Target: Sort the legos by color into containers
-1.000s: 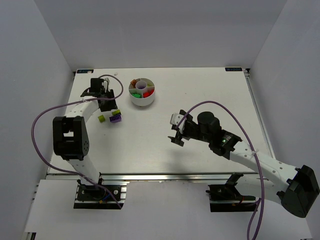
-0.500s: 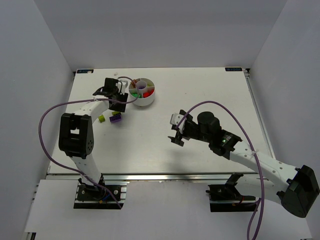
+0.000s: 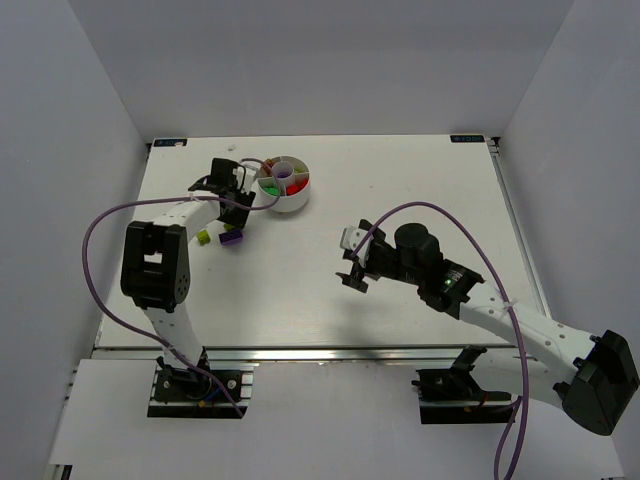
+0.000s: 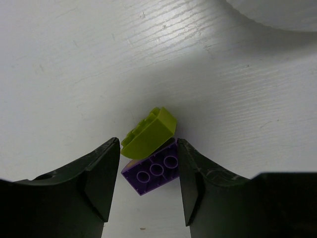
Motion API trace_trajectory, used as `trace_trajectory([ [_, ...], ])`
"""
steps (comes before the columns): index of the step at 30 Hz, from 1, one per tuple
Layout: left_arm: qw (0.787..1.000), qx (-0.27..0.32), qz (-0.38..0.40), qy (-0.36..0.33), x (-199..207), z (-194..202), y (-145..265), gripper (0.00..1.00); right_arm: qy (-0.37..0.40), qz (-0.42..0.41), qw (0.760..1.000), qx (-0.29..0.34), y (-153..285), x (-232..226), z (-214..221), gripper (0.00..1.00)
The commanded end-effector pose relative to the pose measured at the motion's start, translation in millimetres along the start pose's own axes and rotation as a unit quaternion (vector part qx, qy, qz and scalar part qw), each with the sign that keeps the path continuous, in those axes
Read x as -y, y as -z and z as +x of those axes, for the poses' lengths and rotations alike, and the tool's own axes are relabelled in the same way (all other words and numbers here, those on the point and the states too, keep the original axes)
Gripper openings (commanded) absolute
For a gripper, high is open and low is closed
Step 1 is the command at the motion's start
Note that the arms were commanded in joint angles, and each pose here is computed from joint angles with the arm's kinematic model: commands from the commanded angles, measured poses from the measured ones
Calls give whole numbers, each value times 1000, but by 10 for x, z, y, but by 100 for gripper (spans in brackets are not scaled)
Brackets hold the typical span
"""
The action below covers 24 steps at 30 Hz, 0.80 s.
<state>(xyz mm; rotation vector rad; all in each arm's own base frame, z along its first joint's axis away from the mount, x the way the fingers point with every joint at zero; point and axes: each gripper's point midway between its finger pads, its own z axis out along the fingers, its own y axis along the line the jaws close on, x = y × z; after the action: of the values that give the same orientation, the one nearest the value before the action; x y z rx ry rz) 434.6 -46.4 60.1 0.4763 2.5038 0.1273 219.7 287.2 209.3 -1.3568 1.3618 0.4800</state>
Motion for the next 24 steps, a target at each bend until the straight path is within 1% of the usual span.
trace_trajectory([
  [1,1000,13,1,-14,-28,-127,-5,60,4,6,1000,14,6,47,-79,89],
  [3,1000,7,3,-15,-5,-99,-50,59,4,6,1000,15,6,47,-84,90],
  [12,1000,14,-10,-16,-46,-155,-110,56,5,6,1000,14,3,48,-78,89],
  [17,1000,0,-9,-18,-33,-77,-188,55,6,7,1000,15,6,50,-83,89],
  [24,1000,-8,-11,-14,-28,-30,-225,47,5,6,1000,15,6,47,-84,89],
])
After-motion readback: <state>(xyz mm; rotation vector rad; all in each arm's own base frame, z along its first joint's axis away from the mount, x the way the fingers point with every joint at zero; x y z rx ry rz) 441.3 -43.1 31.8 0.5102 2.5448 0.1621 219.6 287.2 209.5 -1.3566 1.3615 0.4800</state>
